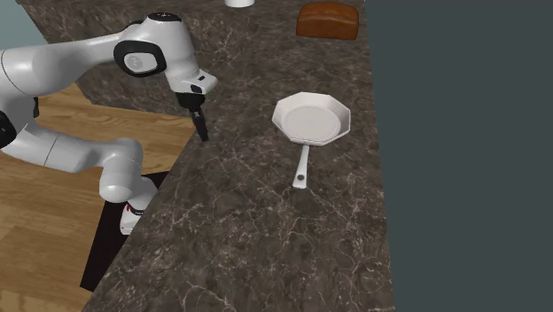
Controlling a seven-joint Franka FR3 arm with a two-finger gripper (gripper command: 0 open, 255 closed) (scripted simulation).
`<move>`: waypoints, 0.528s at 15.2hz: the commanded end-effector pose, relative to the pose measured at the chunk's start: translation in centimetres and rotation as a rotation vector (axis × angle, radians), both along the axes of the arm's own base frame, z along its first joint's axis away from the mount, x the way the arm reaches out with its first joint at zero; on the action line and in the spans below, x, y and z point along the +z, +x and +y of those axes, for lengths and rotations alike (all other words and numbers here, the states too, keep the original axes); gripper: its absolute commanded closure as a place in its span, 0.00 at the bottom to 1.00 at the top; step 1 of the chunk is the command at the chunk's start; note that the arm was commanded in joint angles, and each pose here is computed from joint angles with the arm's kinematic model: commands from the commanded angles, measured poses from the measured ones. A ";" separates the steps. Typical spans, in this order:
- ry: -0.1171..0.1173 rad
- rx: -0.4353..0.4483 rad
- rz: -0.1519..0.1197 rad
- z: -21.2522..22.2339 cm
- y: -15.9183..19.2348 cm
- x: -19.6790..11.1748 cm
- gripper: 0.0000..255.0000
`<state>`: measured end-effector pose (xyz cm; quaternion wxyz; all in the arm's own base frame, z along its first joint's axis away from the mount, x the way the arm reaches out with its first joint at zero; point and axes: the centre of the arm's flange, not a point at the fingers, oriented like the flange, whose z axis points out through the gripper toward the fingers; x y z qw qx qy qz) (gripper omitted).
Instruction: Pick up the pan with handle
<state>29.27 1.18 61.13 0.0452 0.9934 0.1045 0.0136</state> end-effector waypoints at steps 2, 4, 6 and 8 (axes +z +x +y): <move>0.020 -0.027 -0.010 -0.3 1.2 0.2 0.00; 0.061 -0.080 -0.031 -1.1 3.5 0.7 0.00; 0.101 -0.134 -0.051 -2.0 5.8 1.2 0.00; 0.141 -0.187 -0.072 -3.0 8.0 1.7 0.00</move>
